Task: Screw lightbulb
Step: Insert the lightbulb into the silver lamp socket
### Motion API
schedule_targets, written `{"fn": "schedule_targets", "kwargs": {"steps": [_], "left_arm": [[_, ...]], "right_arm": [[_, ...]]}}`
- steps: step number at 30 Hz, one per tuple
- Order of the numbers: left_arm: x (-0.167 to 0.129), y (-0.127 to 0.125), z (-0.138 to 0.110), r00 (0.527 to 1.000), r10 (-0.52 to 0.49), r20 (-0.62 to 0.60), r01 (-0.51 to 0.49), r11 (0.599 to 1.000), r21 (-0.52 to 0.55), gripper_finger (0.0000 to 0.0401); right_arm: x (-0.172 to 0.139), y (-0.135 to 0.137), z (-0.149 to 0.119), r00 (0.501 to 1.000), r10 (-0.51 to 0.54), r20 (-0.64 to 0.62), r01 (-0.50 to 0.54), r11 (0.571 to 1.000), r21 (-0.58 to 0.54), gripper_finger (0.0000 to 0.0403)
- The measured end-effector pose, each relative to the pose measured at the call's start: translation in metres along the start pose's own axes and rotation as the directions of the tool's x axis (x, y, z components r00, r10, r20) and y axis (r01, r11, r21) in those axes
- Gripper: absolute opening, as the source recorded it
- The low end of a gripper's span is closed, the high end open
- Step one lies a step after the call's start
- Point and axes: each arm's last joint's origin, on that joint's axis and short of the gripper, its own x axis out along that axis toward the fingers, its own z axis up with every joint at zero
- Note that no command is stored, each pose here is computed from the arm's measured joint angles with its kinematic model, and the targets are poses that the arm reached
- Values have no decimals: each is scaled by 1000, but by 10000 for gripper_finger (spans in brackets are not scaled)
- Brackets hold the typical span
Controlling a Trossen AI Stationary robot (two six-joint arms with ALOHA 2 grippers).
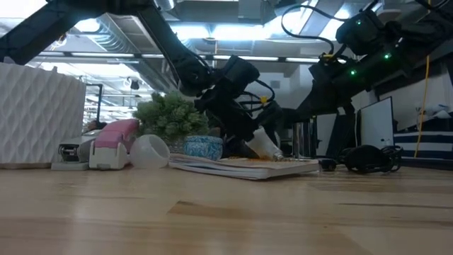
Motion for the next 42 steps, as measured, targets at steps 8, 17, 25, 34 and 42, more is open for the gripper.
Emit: {"fn": "schedule_targets", "kwargs": {"steps": [8,17,25,34,42], "left_arm": [[2,4,1,1000,28,3,-27,999,-44,263],[1,-5,1,998,-52,42,56,994,-97,263],[1,-5,2,998,-53,44,58,993,-105,263],[2,-1,0,1000,-11,25,14,995,-99,263],[4,9,4,998,56,4,-56,991,-121,263]], "right_arm": [[0,0,-1,1000,-5,-8,5,1000,-2,127],[14,-20,-7,993,-103,-65,106,993,46,127],[43,-37,-16,996,-6,-89,18,992,127,127],[76,-38,-33,982,27,-185,-3,992,129,127],[90,-40,-35,979,-4,-204,30,992,124,127]]}}
